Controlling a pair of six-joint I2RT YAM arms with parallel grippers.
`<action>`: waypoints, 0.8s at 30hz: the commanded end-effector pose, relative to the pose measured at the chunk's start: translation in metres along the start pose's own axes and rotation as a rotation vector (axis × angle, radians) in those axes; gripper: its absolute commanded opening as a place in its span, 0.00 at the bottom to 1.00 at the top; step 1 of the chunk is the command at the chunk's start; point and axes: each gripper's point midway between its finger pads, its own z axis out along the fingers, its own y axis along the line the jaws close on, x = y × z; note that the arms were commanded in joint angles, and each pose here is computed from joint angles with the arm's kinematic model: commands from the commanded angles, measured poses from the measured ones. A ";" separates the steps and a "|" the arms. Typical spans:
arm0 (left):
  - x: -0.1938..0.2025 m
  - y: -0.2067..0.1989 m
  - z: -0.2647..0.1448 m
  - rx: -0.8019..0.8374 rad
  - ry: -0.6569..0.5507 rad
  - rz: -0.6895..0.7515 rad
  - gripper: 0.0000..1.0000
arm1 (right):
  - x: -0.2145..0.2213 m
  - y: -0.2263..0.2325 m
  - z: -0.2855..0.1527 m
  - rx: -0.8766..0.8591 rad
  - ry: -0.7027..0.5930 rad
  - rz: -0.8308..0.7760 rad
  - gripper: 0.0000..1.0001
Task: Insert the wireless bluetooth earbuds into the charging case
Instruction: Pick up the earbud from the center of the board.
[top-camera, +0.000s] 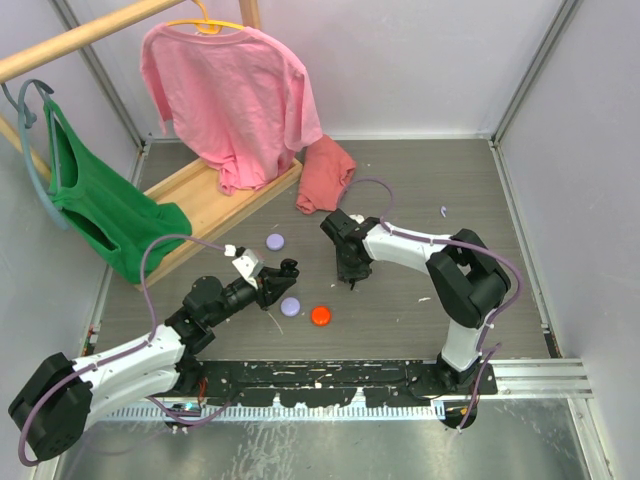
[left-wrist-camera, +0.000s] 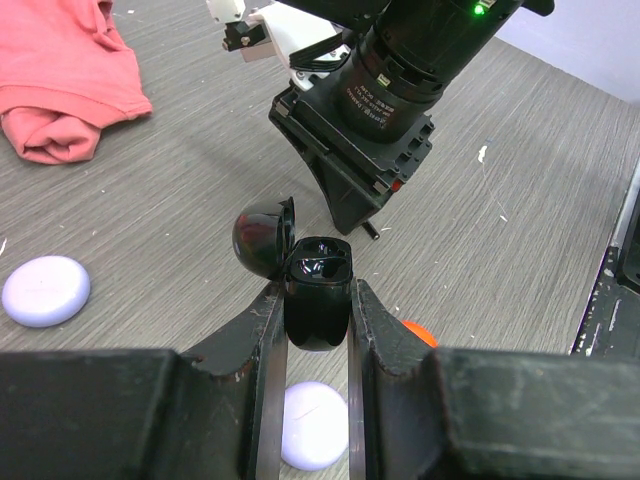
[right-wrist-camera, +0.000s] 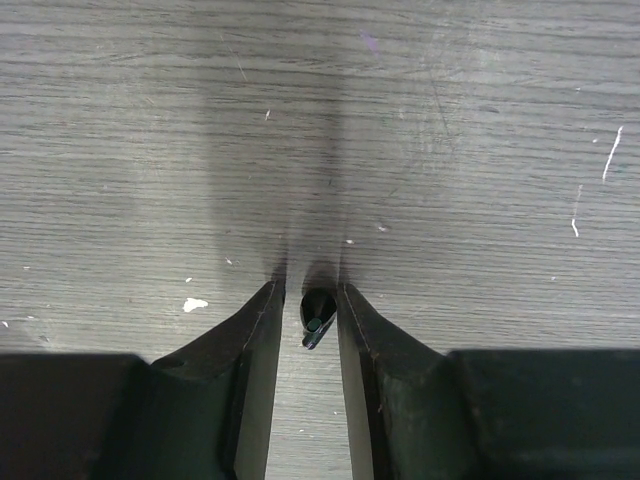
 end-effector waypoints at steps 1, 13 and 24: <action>-0.015 -0.003 0.001 0.017 -0.053 0.022 0.00 | -0.004 0.005 -0.003 -0.007 -0.004 0.024 0.34; -0.016 -0.004 0.001 0.018 -0.060 0.017 0.00 | -0.006 0.004 -0.013 -0.025 -0.040 0.017 0.18; -0.035 0.000 -0.001 -0.006 -0.160 0.033 0.00 | -0.048 0.026 -0.074 -0.113 -0.306 -0.032 0.15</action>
